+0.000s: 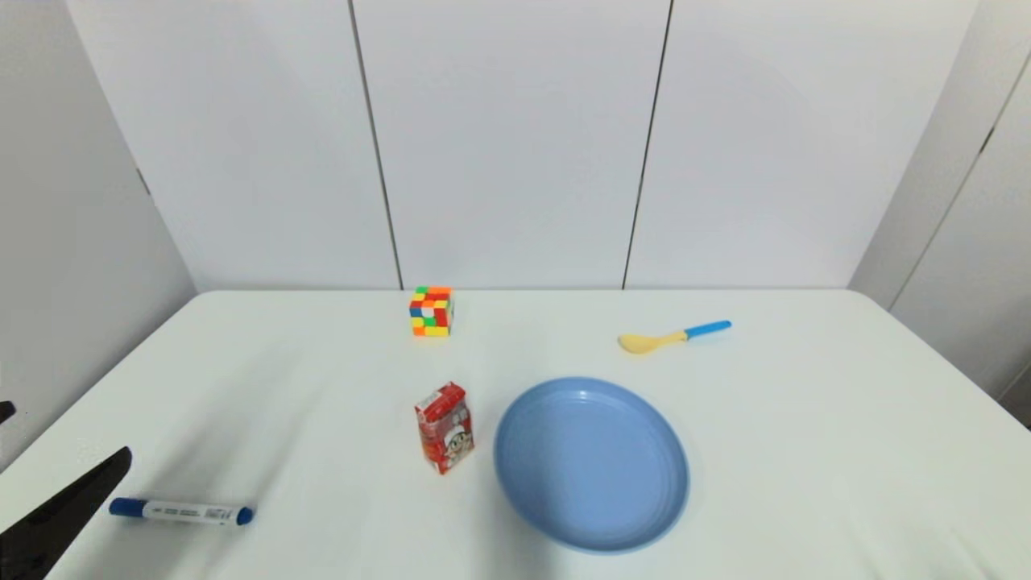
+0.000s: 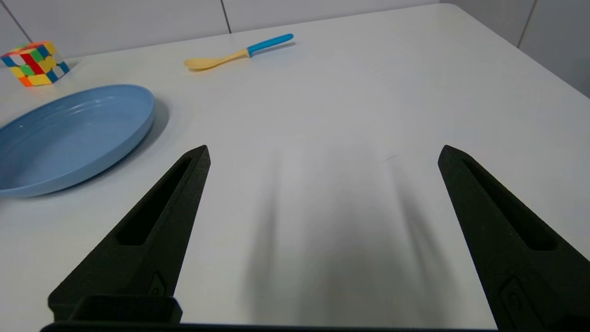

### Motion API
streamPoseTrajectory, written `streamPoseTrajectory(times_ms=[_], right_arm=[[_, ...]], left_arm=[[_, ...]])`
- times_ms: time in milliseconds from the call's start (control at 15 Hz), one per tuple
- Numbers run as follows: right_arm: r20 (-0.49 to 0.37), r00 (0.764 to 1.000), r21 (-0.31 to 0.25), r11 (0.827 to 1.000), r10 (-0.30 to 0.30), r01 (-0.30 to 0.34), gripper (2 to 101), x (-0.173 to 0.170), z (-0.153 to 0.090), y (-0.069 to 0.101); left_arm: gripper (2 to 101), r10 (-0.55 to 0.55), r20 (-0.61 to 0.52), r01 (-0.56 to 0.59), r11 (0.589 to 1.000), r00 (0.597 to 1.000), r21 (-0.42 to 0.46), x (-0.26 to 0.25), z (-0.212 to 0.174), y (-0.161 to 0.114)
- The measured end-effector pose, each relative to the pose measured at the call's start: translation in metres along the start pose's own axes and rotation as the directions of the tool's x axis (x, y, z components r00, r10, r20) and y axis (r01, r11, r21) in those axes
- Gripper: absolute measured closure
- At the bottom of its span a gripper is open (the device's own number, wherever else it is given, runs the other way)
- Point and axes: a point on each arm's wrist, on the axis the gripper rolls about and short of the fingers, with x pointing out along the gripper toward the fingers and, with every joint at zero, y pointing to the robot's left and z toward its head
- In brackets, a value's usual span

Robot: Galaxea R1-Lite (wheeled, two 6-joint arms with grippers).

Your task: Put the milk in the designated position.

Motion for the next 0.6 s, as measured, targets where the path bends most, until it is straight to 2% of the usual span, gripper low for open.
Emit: streamPoseTrajectory(times_ms=[200, 600], right_arm=[[-0.001, 1.0, 0.0, 1.0, 0.0, 0.0, 4.3, 0.0, 0.0, 0.0], [-0.001, 1.0, 0.0, 1.0, 0.0, 0.0, 4.3, 0.0, 0.0, 0.0]], left_arm=[[6.2, 0.086, 0.022, -0.086, 0.996, 0.996, 0.001, -0.014, -0.014, -0.002], [6.0, 0.102, 0.085, -0.104, 0.995, 0.991, 0.012, -0.04, -0.057, -0.014]])
